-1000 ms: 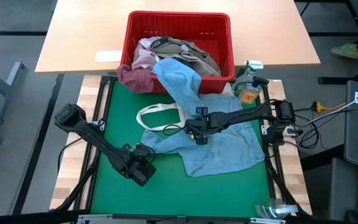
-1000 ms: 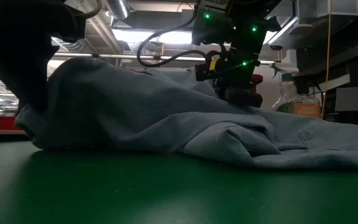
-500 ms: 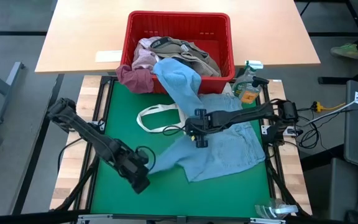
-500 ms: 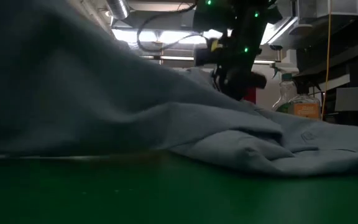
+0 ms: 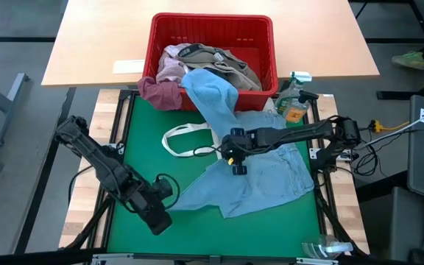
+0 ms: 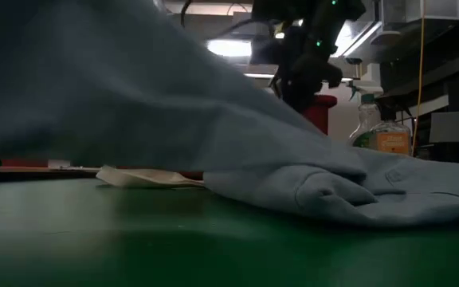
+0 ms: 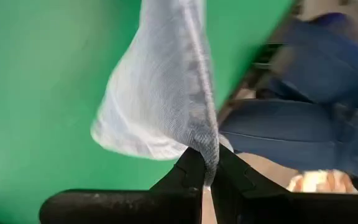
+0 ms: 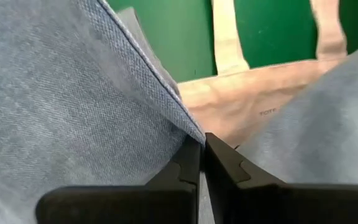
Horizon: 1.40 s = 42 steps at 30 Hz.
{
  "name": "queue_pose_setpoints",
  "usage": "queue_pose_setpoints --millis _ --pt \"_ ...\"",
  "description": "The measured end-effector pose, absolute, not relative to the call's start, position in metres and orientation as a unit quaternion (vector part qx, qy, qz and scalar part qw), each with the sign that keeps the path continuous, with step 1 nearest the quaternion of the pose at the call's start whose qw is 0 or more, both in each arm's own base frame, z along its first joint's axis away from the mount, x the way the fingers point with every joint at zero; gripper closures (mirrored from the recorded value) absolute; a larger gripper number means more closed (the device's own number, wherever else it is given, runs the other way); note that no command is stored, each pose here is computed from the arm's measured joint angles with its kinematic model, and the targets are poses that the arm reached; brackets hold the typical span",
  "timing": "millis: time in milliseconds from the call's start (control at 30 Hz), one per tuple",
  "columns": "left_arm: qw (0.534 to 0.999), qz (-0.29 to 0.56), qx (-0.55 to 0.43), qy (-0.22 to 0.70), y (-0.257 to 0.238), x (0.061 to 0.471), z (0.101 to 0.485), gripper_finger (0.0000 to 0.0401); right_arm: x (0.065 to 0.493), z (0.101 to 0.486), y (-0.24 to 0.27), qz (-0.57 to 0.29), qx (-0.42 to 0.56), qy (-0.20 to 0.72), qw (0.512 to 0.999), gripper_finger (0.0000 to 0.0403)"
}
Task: Fold Laundry from Bin
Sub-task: Fold the blue pants from the red laundry basket
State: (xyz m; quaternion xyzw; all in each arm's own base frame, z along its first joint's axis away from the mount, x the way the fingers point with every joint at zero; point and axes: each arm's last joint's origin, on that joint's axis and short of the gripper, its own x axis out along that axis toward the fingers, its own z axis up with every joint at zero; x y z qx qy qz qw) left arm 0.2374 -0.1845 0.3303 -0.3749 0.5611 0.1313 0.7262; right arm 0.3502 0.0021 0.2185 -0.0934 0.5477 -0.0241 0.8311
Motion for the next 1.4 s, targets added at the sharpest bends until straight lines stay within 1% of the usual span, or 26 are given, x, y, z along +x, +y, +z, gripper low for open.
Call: queue_pose_setpoints --millis 133,333,467,600,733,1000,1100,1233,1400 --pt "0.687 0.207 -0.390 0.577 -0.180 0.232 0.301 0.0393 0.354 0.208 0.001 -0.041 -0.106 0.560 0.821 0.0389" --pt "0.668 0.280 -0.351 0.594 -0.165 0.226 0.272 0.0393 0.357 0.200 -0.003 -0.105 -0.150 0.565 0.804 0.0389" --pt "0.664 0.318 -0.329 0.591 -0.153 0.226 0.255 0.0391 0.358 0.197 -0.004 -0.114 -0.157 0.567 0.800 0.0389" --pt "0.677 0.328 -0.283 0.595 -0.140 0.226 0.244 0.0381 0.358 0.198 -0.004 -0.114 -0.157 0.566 0.801 0.0389" --pt "0.688 0.356 -0.247 0.582 -0.128 0.227 0.236 0.0360 0.358 0.198 -0.004 -0.114 -0.157 0.566 0.801 0.0389" --pt "0.670 0.388 -0.227 0.590 -0.106 0.228 0.223 0.0286 0.358 0.198 -0.004 -0.114 -0.157 0.566 0.802 0.0389" --pt "0.668 0.387 -0.226 0.593 -0.102 0.230 0.223 0.0268 0.358 0.198 -0.004 -0.114 -0.157 0.566 0.802 0.0388" --pt "0.649 0.391 -0.229 0.611 -0.097 0.229 0.223 0.0260 0.358 0.198 -0.004 -0.115 -0.158 0.566 0.801 0.0388" --pt "0.626 0.382 -0.247 0.633 -0.095 0.224 0.227 0.0266 0.358 0.198 -0.004 -0.119 -0.161 0.565 0.800 0.0388"
